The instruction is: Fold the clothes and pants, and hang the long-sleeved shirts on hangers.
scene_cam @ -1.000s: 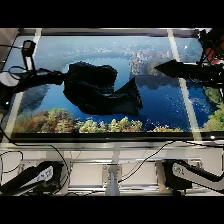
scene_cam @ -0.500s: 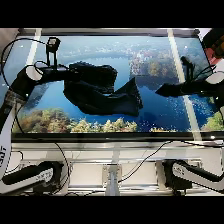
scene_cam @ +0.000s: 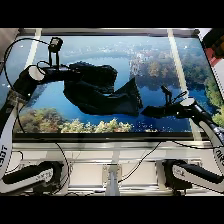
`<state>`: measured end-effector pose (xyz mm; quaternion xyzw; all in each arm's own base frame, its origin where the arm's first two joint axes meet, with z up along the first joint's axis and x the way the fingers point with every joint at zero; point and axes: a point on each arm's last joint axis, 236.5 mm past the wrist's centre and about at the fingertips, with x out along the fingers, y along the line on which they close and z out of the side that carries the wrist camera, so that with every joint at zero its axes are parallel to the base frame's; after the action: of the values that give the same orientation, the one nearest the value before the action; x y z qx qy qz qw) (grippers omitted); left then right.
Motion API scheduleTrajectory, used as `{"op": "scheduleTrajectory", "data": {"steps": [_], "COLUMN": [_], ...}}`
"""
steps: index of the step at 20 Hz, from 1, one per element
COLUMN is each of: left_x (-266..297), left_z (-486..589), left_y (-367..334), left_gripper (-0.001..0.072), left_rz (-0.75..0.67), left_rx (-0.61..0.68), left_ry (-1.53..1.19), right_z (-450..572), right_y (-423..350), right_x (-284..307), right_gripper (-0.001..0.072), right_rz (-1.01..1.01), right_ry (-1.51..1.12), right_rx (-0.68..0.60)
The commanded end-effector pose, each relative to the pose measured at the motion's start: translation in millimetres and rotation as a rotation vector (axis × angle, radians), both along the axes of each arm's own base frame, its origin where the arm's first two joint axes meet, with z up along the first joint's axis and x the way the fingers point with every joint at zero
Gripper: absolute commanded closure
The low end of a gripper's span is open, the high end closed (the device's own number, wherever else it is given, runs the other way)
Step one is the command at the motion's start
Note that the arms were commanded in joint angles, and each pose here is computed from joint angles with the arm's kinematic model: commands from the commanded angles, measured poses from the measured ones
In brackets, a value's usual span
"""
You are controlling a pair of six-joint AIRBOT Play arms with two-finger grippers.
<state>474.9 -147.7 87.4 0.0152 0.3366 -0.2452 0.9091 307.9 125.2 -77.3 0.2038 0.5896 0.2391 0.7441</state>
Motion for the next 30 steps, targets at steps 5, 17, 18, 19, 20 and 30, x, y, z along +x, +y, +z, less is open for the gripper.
{"op": "scheduleTrajectory", "data": {"steps": [5, 17, 18, 19, 20, 30], "left_x": [0, 33, 35, 36, 37, 51], "left_z": [1, -35, -41, -46, -49, -45], "left_y": [-2, -29, -32, -34, -31, -82], "left_gripper": [0.0146, 0.0155, 0.0155, 0.0155, 0.0155, 0.0155], "left_rz": [0.0, 0.021, -0.005, -0.048, -0.096, -0.344], "left_rx": [-0.012, -0.035, -0.011, 0.044, 0.131, 0.53], "left_ry": [0.002, 0.043, 0.078, 0.101, 0.116, 0.008], "right_z": [-35, -23, -23, -23, -23, -22], "right_y": [40, 83, 87, 90, 91, 92], "right_x": [12, 12, 9, 6, 5, 2], "right_gripper": [0.0205, 0.0481, 0.0552, 0.0621, 0.0648, 0.0648], "right_rz": [0.01, -0.021, -0.011, 0.001, 0.006, 0.015], "right_ry": [-0.078, -0.071, -0.07, -0.064, -0.063, -0.055], "right_rx": [-0.094, 0.015, 0.016, 0.02, 0.02, 0.027]}}
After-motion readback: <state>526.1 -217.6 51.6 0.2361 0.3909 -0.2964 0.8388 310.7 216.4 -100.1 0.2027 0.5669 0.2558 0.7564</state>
